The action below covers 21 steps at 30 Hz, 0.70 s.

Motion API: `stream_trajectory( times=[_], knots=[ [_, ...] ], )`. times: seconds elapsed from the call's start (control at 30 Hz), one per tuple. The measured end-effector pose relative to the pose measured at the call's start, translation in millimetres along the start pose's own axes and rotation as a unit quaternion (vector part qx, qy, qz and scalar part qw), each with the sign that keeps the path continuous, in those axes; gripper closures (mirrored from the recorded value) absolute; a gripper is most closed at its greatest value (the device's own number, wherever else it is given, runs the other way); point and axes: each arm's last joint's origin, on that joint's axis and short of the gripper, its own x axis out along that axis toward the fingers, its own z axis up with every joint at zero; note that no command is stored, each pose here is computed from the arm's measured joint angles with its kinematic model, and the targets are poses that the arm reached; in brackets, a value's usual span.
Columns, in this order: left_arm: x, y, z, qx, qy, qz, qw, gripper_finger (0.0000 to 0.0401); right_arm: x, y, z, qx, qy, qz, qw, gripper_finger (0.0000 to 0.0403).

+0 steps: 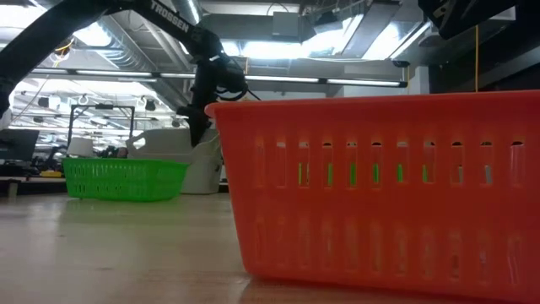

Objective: Stack baskets by color
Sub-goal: Stack the bottom gray bin on top of the top gray bin

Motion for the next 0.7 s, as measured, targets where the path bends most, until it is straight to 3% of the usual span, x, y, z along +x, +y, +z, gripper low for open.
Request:
stream_trajectory(
  times=[0.13, 0.33, 0.7],
  knots=[
    [0.1, 0.2, -0.5, 0.0, 0.004, 0.002, 1.0, 0.0397, 0.0, 0.0, 0.0, -0.001, 0.0, 0.0, 1.0, 0.0299],
    [-1.2, 1.0, -2.5, 0.018, 0.033, 0.025, 0.999, 0.0399, 0.0, 0.0, 0.0, -0.002, 0.0, 0.0, 1.0, 0.0299],
    [-1.8, -5.1, -6.7, 0.023, 0.034, -0.021, 0.999, 0.04, 0.0, -0.1, -0.4, -0.003, 0.002, -0.001, 1.0, 0.0299]
  ],
)
